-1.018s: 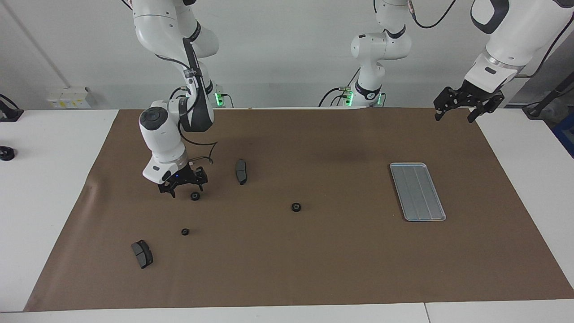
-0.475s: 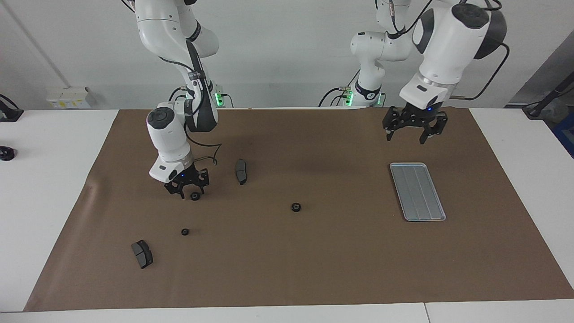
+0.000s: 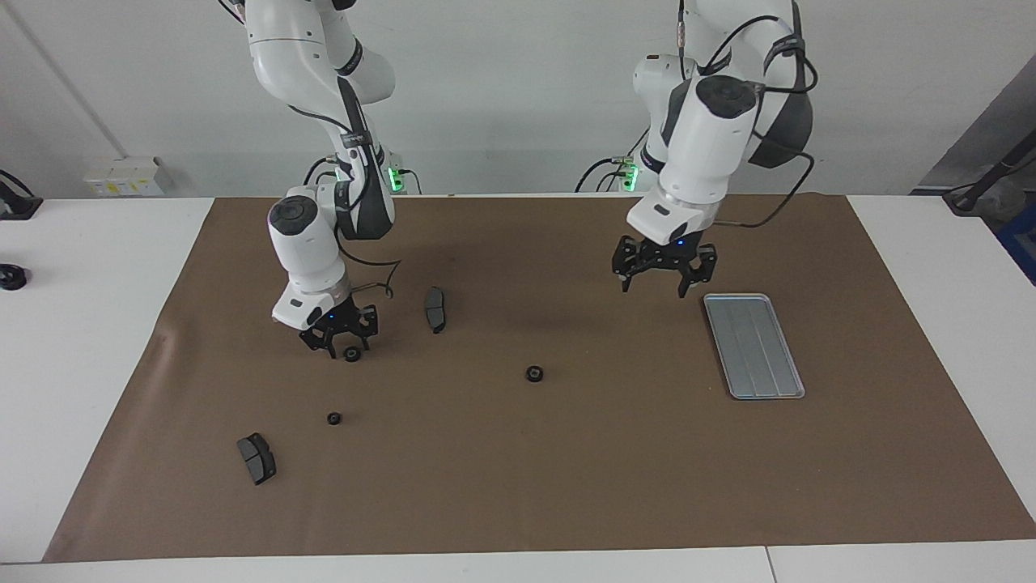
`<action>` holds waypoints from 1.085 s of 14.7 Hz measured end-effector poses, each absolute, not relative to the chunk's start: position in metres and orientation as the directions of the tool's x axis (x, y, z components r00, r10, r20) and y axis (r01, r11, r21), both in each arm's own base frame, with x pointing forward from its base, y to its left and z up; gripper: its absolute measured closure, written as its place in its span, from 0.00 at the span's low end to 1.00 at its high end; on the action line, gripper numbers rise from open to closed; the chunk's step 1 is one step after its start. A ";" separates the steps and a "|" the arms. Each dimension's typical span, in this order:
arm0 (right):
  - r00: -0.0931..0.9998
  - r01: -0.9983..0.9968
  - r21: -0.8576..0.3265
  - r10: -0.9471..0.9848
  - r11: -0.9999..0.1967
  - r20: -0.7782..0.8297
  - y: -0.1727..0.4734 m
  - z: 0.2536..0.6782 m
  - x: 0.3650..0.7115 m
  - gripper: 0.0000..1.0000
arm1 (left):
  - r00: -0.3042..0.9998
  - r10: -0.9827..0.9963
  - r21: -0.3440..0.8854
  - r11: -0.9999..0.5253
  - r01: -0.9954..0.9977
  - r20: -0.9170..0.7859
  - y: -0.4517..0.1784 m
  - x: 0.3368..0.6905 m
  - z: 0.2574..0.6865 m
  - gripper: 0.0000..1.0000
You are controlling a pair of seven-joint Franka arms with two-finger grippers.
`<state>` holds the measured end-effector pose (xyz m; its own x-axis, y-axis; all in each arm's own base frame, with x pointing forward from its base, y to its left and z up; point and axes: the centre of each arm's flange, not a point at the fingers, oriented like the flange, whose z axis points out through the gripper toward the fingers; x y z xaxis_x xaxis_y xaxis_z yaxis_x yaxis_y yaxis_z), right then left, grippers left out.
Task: Pick bearing gear from pile to tray
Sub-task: 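Return the right gripper to the bearings while the left gripper reaches the middle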
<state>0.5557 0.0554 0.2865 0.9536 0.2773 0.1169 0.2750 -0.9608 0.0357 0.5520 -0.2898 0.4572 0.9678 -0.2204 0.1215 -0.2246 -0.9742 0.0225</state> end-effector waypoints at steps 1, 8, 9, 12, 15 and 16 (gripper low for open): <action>0.953 0.275 0.035 0.278 -0.961 0.118 0.056 0.287 0.556 0.59 | 0.969 -0.220 0.023 -0.974 -0.224 0.114 -0.303 0.548 0.447 0.00; 0.953 0.276 0.034 0.278 -0.961 0.120 0.058 0.287 0.556 0.66 | 0.964 -0.224 0.030 -0.973 -0.231 0.141 -0.391 0.539 0.355 0.00; 0.956 0.266 0.032 0.268 -0.963 0.121 0.058 0.288 0.556 0.66 | 0.963 -0.223 0.036 -0.972 -0.231 0.152 -0.398 0.539 0.348 0.00; 0.987 0.110 0.007 0.110 -0.994 0.115 0.061 0.297 0.563 0.66 | 0.953 -0.213 0.064 -0.971 -0.232 0.213 -0.407 0.548 0.332 0.00; 0.994 0.022 -0.005 0.021 -1.000 0.112 0.064 0.323 0.580 0.66 | 0.944 -0.198 0.085 -0.970 -0.228 0.265 -0.406 0.556 0.330 0.00; 0.993 0.013 -0.007 0.012 -1.000 0.115 0.064 0.331 0.585 0.66 | 0.939 -0.194 0.094 -0.969 -0.228 0.283 -0.407 0.558 0.330 0.00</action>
